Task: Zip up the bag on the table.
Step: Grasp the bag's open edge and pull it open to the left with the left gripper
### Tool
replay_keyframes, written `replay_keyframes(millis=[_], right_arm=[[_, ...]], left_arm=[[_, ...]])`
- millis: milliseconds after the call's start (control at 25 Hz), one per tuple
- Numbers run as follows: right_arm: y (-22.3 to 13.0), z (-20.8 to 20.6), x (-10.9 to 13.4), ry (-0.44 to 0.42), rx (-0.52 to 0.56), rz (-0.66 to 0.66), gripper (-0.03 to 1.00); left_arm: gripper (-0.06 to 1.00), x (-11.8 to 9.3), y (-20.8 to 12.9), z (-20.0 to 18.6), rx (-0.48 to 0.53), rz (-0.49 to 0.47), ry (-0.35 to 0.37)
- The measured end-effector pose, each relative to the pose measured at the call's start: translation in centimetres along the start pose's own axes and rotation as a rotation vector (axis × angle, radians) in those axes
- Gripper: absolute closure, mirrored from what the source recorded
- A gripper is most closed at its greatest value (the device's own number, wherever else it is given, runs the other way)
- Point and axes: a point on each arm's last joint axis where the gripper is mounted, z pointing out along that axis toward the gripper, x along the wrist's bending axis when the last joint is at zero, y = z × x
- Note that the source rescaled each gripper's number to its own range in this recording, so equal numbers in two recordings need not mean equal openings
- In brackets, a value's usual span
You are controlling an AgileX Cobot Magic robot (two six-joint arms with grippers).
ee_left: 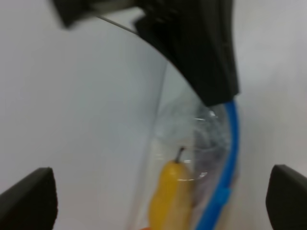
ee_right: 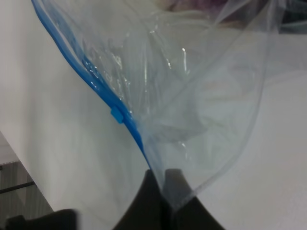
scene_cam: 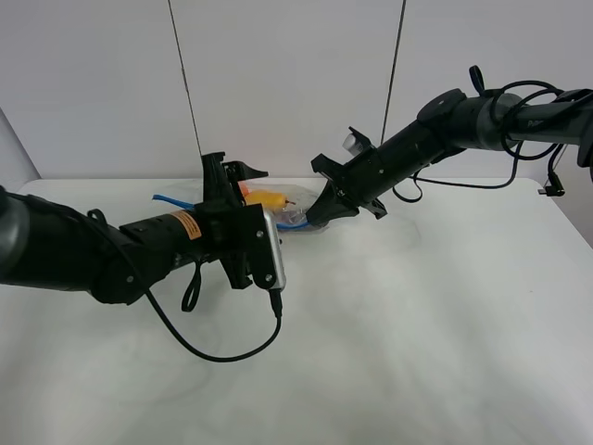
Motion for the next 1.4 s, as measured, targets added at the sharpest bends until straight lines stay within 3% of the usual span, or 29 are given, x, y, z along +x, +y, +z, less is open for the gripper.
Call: replay_keyframes(millis=[280,520,680,880,1120,1400], right_arm=[[0.0,0.0,0.0,-0.001,0.0,0.007,0.97],[0.0,0.0,0.0,-0.001,0.0,0.01,0.97],[0.0,0.0,0.0,0.0,0.001,0.011,0.97],[0.0,0.0,0.0,0.0,0.001,0.011,0.97],[0.0,0.0,0.0,0.001,0.003,0.012,0.97],[0.0,0.0,0.0,0.001,0.003,0.013,0.97]], left_arm=[[-0.04,-2.2,-0.8,2.1,-0.045,-0.011,0.054],[0.24,-4.0,-1.6,3.0,-0.057,-0.011,0.083],[0.33,-5.0,-2.1,4.0,-0.055,-0.01,0.079],[0.35,-4.9,-2.2,5.0,-0.054,-0.021,0.108],[0.36,-4.2,-3.0,5.2,0.02,-0.084,0.172],[0.53,-3.6,-4.3,5.2,0.046,-0.085,0.184]])
